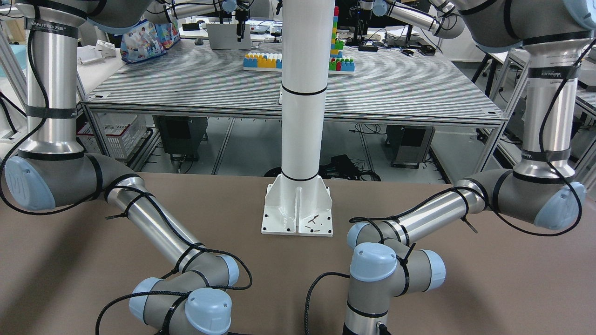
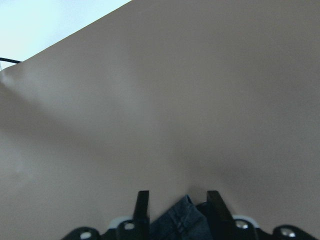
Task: Fold clothes
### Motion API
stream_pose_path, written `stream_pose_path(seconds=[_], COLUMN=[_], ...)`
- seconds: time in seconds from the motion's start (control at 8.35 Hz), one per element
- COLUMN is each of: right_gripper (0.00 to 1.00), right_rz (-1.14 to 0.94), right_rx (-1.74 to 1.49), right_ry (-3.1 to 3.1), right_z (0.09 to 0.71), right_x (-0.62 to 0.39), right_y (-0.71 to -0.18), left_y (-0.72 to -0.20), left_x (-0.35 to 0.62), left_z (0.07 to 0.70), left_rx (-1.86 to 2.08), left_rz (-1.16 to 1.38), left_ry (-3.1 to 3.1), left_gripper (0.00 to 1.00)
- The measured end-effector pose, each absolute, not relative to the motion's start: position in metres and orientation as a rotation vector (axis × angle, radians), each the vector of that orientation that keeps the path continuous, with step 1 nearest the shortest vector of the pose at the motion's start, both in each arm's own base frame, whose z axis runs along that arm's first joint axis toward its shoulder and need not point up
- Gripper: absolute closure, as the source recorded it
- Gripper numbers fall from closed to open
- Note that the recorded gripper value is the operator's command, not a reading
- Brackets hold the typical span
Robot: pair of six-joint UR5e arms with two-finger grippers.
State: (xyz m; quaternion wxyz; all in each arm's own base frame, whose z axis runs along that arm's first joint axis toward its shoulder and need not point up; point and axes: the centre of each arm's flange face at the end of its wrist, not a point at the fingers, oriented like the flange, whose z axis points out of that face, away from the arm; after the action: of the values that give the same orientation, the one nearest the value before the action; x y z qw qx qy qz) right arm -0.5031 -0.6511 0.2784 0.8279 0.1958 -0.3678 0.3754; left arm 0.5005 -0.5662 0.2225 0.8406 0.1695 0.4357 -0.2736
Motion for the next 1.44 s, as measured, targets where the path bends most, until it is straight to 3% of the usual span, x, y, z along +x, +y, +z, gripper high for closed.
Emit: stream_pose_path(seconds=[0.24, 0.48, 0.96, 1.44], right_gripper=[0.06, 0.06, 0.05, 0.05], right_rz=[0.69, 0.523, 0.179, -0.164], right_rx=[0.434, 0.408, 0.468, 0.502], right_ry=[-0.834, -0.835, -0.624, -0.283], right_z=[0.238, 0.236, 0.364, 0.492], right_x=[-0.501, -0.483, -0.363, -0.108], right_y=[-0.645, -0.643, -0.644, -0.621], left_y=[-0.554, -0.556, -0.567, -0.569], left_x=[0.471, 0.422, 0.266, 0.045], left_z=[0.216, 0.227, 0.337, 0.459], left_rx=[0.33, 0.31, 0.375, 0.473], left_rz=[-0.549, -0.505, -0.318, -0.051], left_ry=[0.975, 0.997, 0.856, 0.58], left_gripper=[0.0, 0.0, 0.0, 0.0])
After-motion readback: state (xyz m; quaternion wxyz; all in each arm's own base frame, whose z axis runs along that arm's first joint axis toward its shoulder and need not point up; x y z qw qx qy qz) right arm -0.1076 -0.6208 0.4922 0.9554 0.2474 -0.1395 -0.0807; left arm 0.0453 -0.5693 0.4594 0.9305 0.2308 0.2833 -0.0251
